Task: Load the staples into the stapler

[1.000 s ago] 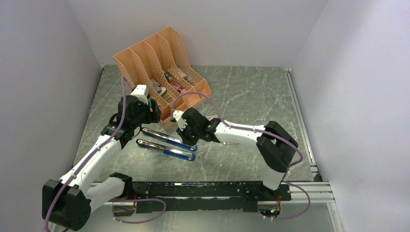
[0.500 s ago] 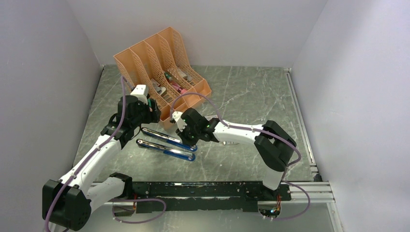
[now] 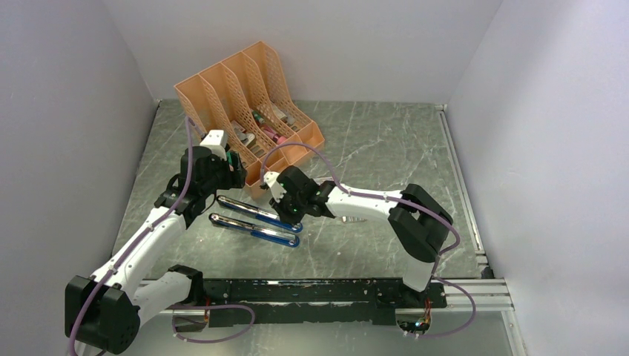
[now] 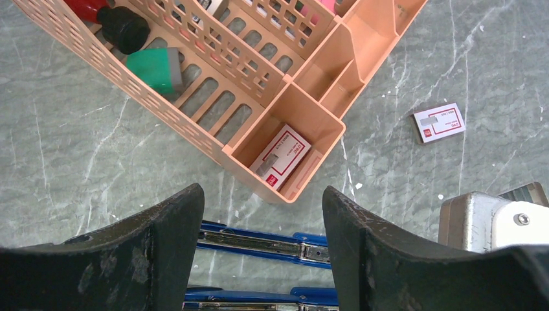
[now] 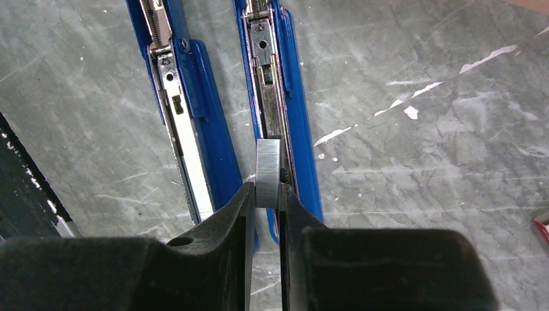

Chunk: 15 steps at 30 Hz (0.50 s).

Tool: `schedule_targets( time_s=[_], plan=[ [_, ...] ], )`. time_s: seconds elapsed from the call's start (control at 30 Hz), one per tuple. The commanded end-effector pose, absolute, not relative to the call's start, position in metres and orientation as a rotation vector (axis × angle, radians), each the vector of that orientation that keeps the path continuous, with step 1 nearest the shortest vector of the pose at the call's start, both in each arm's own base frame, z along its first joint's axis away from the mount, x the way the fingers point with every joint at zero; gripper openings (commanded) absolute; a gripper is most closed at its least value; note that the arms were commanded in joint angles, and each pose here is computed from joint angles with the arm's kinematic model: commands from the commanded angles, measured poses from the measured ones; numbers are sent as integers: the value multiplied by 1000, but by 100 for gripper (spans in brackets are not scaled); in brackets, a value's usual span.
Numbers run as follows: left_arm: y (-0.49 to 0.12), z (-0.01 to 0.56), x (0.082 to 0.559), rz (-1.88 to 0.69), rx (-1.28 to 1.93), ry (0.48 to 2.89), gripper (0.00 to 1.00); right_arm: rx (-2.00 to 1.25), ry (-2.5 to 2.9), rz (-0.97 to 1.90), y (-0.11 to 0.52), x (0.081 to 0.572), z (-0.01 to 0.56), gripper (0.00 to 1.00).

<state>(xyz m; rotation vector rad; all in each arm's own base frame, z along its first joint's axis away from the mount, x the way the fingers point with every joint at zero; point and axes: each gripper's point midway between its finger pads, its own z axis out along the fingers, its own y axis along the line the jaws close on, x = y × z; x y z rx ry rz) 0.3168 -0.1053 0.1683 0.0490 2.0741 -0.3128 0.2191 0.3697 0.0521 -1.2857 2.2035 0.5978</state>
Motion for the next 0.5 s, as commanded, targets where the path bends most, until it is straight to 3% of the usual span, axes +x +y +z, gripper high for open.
schedule_targets(
  time_s=[0.0,0.47],
  plan=[
    [-103,185,325,-313,44,2019,72,-1273,2172,625,376,223,64,17],
    [-103,185,325,-315,43,2019,72,-1222,2168,666,375,230,74,15]
  ],
)
